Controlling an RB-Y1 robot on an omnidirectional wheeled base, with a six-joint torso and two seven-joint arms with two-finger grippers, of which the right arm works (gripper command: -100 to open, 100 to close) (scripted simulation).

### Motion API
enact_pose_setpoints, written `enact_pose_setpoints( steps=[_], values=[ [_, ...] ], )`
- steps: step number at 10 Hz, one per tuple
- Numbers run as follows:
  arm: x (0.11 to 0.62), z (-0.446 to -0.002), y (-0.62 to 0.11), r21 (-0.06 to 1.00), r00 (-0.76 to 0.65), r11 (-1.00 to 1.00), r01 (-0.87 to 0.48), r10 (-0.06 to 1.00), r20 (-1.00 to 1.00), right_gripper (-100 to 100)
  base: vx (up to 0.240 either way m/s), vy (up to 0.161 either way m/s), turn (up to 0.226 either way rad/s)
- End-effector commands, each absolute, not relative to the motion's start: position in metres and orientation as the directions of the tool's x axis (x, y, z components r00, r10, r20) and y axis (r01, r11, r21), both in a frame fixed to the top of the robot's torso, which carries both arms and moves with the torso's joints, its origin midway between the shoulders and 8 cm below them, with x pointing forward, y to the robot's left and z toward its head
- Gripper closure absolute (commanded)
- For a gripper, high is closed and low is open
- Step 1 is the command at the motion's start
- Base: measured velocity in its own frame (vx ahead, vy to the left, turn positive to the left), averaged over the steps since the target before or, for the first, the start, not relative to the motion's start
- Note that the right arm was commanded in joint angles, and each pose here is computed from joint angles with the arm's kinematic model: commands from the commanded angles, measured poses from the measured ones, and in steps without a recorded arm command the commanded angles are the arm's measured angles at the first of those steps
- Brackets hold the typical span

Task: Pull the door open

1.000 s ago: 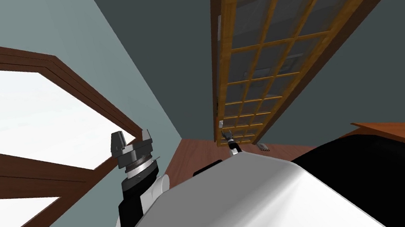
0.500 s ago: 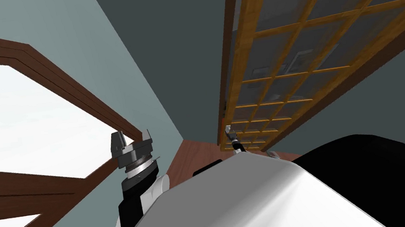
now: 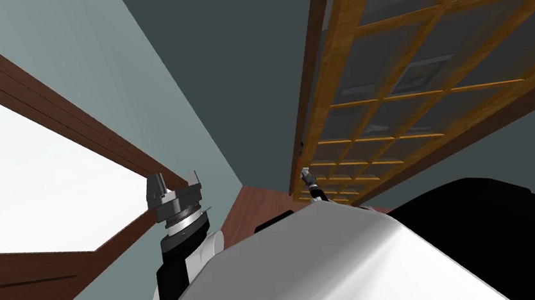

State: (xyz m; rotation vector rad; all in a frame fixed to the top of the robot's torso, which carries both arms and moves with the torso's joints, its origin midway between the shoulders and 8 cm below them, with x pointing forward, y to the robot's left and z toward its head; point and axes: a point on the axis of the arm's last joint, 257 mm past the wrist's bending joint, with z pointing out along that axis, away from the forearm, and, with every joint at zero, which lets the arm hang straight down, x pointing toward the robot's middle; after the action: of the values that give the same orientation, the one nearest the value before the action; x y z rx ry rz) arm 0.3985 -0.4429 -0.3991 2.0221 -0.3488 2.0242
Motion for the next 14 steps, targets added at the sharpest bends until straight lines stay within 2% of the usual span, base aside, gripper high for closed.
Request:
enact_pose_setpoints(
  steps=[1,5,14],
  values=[
    [0.398,-0.399,-0.443,0.013,0.002,-0.938,-0.347,0.013,1.000,100,-0.014,-0.007,-0.007],
    [0.398,-0.399,-0.443,0.013,0.002,-0.938,-0.347,0.013,1.000,100,-0.005,-0.001,0.004],
    [0.392,-0.400,-0.421,0.001,0.000,-0.974,-0.227,0.001,1.000,100,-0.184,-0.004,0.065]
  ],
)
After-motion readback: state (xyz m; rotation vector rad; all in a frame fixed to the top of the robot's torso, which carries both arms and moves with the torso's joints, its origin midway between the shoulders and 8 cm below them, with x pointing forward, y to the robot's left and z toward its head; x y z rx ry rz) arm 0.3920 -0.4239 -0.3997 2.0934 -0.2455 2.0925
